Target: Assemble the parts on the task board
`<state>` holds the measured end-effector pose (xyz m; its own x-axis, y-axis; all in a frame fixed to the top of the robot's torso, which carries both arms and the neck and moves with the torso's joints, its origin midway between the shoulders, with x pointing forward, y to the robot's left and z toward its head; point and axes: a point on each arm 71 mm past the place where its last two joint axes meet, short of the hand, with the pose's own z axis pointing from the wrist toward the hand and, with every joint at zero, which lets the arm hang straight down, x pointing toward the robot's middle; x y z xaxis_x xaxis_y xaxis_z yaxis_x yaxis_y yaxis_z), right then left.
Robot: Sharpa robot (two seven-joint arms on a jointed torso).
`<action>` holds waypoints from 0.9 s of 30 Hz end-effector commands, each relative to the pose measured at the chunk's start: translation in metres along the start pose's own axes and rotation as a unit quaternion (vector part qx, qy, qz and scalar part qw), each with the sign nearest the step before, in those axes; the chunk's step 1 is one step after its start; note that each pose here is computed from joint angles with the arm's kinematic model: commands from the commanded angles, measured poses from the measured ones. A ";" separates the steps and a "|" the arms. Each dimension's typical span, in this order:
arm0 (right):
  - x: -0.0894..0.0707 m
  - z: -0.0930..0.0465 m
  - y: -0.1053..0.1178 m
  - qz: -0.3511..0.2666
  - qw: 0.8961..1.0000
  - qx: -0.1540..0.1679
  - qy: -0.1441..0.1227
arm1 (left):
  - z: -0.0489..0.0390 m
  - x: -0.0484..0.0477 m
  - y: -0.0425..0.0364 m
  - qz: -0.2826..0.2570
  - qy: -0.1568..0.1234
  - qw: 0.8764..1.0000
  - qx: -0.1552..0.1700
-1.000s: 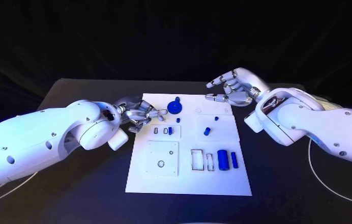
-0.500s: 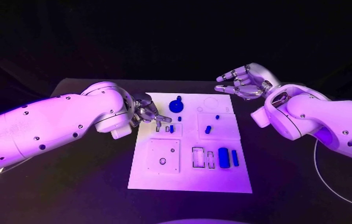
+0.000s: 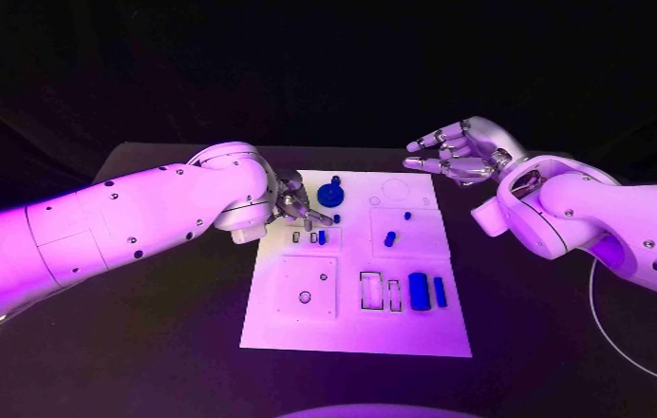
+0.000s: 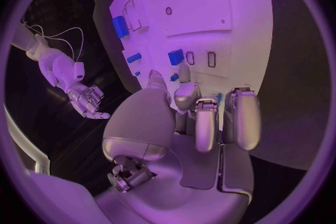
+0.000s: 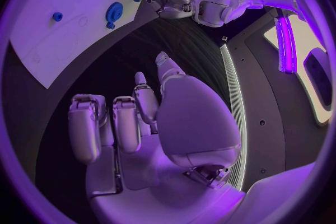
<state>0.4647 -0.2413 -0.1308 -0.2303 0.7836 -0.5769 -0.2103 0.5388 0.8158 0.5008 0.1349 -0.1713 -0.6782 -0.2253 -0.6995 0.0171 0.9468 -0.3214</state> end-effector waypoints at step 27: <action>0.007 0.005 0.002 -0.045 0.999 -0.020 0.020 | 0.0160 0.0070 -0.0109 0.059 0.031 0.997 -0.037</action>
<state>0.4680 -0.2359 -0.1329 -0.2399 0.7469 -0.6201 -0.2437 0.5720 0.7832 0.5079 0.1172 -0.1819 -0.7116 -0.1128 -0.6934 0.0727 0.9699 -0.2324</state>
